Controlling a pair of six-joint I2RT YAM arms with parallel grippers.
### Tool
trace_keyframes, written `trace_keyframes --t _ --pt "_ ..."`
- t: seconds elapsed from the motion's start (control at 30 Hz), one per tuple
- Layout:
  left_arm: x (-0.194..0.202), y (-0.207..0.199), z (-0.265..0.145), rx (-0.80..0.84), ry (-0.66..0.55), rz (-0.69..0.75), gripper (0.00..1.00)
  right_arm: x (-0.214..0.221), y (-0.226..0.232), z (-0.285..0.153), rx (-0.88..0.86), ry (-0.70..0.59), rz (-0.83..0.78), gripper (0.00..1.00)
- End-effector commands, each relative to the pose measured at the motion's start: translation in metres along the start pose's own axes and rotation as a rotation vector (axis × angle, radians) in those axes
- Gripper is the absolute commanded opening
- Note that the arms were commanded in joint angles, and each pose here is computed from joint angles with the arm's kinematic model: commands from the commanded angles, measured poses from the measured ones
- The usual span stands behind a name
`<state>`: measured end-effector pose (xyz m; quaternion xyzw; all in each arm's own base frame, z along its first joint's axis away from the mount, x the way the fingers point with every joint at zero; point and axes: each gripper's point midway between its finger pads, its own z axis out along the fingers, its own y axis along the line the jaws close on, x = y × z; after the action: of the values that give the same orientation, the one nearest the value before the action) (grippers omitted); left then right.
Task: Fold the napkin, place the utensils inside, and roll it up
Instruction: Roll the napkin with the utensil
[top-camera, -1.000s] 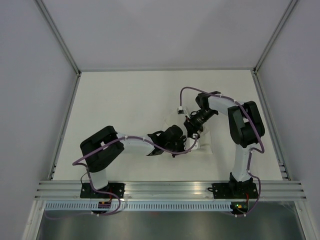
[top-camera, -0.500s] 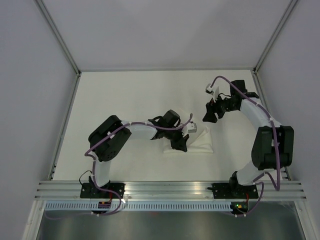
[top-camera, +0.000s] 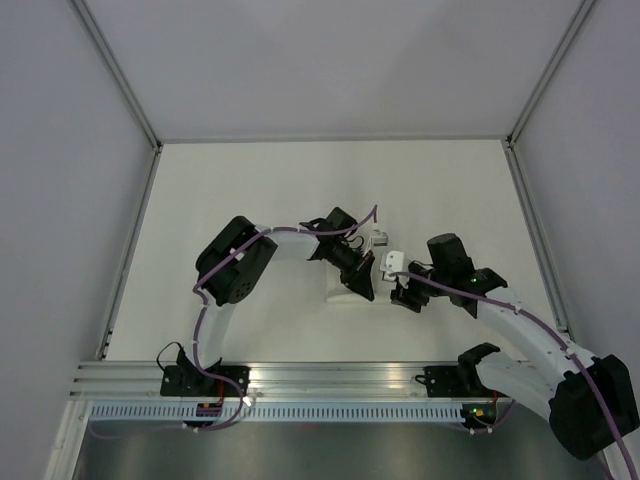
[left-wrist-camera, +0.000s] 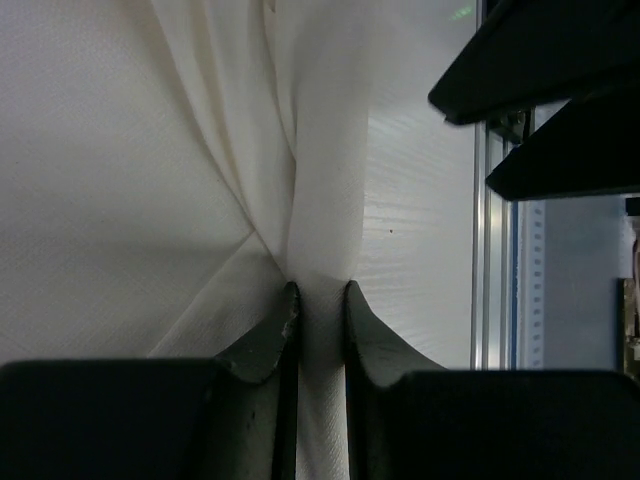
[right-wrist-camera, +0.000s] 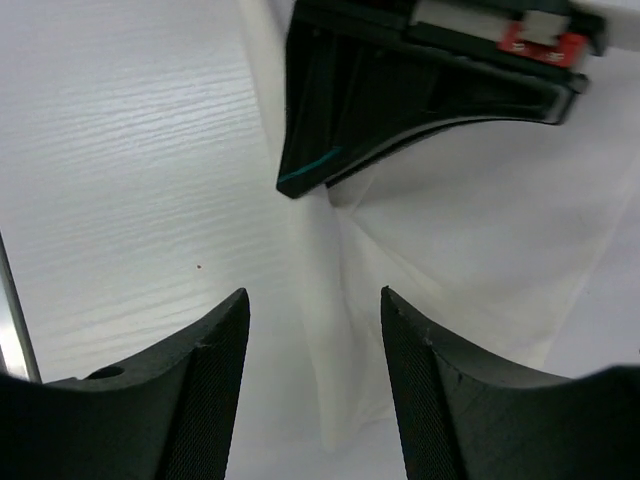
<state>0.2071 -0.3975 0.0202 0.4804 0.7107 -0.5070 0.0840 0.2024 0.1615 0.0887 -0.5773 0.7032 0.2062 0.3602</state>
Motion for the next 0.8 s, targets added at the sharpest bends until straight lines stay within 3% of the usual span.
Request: trace_keyframes --t 0.0,0.5,0.6,0.77 --pt "0.059 0.018 0.008 -0.038 0.142 -0.226 0.02 0.000 -0.009 0.016 0.106 0.022 -0.110 0.61" --pt "0.063 0.028 0.012 -0.047 0.161 -0.291 0.02 0.023 0.013 0.069 0.133 0.130 -0.283 0.57" --pt "0.062 0.028 0.012 -0.049 0.160 -0.290 0.02 0.026 0.010 0.073 0.147 0.136 -0.279 0.49" --pt "0.059 0.030 0.008 -0.056 0.152 -0.291 0.02 0.032 0.015 0.076 0.120 0.151 -0.274 0.27"
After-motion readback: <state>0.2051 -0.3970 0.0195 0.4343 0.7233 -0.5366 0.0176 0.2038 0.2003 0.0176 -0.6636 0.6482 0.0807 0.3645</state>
